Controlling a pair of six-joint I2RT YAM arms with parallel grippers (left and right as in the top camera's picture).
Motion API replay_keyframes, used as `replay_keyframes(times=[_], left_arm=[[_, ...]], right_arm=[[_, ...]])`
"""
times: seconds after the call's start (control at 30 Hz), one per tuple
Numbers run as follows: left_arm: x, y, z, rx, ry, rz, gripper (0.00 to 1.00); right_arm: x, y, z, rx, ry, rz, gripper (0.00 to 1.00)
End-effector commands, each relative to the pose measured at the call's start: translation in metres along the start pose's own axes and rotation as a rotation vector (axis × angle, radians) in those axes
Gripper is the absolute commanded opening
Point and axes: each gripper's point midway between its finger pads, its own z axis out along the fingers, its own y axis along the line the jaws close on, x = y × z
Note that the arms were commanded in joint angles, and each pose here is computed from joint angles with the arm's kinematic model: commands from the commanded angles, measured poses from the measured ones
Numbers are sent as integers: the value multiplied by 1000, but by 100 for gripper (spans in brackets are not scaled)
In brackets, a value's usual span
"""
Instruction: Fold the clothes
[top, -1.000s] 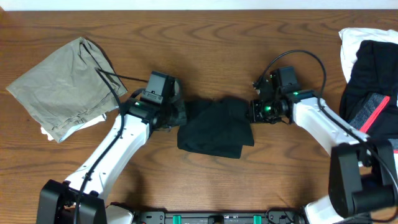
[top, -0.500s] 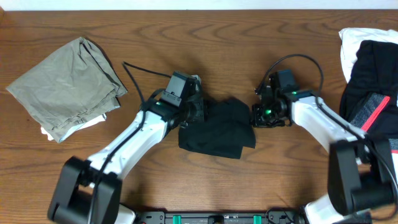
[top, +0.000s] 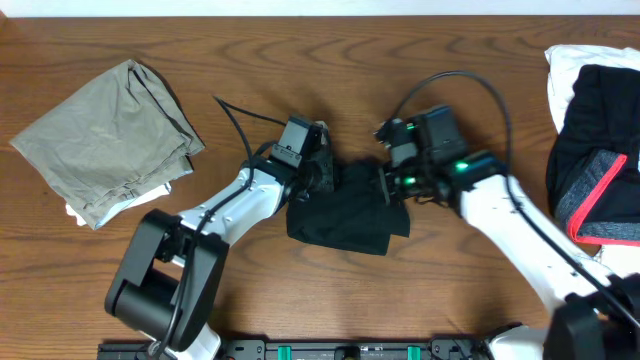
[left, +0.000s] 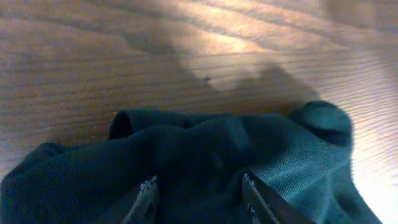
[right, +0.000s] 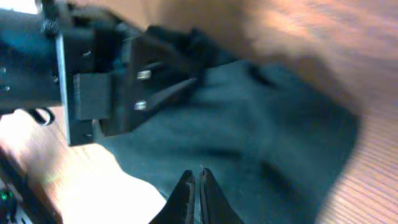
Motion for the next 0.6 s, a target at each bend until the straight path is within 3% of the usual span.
replay_keyframes(times=[0.0,0.3,0.57], left_arm=[[10,11,9,-34,34,4,45],[12,13,9,-40,44,1,46],[15,14,9,-47,57,-2,46]], right_arm=[[11,9,23,-7,58,-22,3],[21,5,62,38,103,-25,2],[57,-2,93,62,245,68,1]])
